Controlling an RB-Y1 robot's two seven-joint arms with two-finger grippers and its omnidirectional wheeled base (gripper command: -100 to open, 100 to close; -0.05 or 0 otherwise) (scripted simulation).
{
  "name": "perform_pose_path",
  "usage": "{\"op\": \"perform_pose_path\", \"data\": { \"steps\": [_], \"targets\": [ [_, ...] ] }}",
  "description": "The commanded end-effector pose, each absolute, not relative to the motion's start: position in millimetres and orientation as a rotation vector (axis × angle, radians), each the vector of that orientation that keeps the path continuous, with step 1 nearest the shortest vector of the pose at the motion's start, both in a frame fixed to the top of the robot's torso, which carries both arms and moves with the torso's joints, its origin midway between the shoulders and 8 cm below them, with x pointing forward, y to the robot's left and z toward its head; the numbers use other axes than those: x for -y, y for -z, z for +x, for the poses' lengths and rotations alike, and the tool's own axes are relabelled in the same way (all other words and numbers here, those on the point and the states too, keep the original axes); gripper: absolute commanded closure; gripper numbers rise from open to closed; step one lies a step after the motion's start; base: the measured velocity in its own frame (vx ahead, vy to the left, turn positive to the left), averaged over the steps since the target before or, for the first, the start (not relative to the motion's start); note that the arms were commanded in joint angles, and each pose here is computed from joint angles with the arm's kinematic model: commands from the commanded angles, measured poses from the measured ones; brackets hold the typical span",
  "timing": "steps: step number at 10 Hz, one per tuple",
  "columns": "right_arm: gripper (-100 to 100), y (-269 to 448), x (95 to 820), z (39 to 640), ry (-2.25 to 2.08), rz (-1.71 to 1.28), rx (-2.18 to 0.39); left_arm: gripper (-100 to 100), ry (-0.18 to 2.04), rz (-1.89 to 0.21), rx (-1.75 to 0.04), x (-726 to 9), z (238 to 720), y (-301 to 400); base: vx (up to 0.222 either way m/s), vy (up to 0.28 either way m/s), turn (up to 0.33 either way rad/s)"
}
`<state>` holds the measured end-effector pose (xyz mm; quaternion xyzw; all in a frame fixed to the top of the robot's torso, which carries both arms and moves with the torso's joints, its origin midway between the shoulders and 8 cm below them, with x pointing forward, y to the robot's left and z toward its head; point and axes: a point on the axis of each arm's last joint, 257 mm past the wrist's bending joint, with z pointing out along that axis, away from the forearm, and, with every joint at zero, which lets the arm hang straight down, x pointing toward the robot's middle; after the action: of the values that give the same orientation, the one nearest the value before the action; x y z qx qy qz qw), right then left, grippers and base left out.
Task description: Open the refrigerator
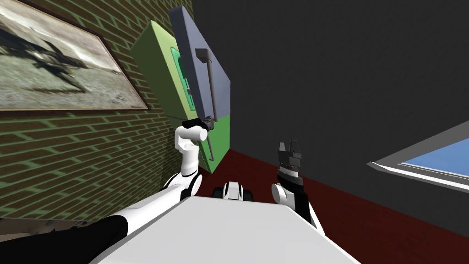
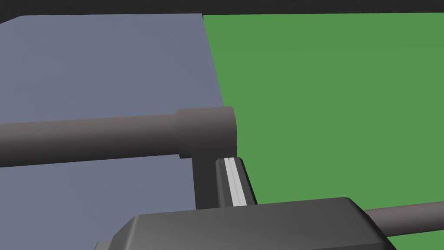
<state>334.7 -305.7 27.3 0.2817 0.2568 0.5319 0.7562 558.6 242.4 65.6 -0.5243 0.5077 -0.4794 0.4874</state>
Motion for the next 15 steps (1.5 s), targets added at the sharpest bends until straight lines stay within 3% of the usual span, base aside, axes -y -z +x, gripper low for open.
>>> {"op": "perform_pose_path", "data": {
  "steps": [1, 7, 8, 13, 14, 15],
  "targets": [
    [0, -27.3, 305.7, 334.7, -1.160, 0.614, -0.560, 100, 1.142, -1.283, -1.191, -259.4, 559.4, -72.3, 0.015, -0.243, 0.057],
    [0, -27.3, 305.7, 334.7, -1.160, 0.614, -0.560, 100, 1.076, -1.327, -1.128, -289.7, 557.4, -71.4, 0.012, -0.258, 0.043],
    [0, -27.4, 305.7, 334.7, -1.159, 0.614, -0.560, -100, 1.078, -1.320, -1.124, -288.9, 552.0, -79.8, 0.004, -0.004, -0.010],
    [0, -27.3, 305.8, 334.7, -1.159, 0.614, -0.561, -100, 1.079, -1.310, -1.121, -286.5, 543.5, -91.1, 0.022, 0.043, -0.004],
    [0, -27.3, 305.8, 334.7, -1.159, 0.614, -0.560, 100, 1.079, -1.310, -1.121, -286.5, 543.6, -91.1, 0.002, 0.006, 0.001],
    [0, -27.3, 305.8, 334.7, -1.159, 0.614, -0.560, 100, 1.043, -1.330, -1.085, -303.7, 540.4, -91.8, 0.030, -0.179, 0.075]
  ]
}}
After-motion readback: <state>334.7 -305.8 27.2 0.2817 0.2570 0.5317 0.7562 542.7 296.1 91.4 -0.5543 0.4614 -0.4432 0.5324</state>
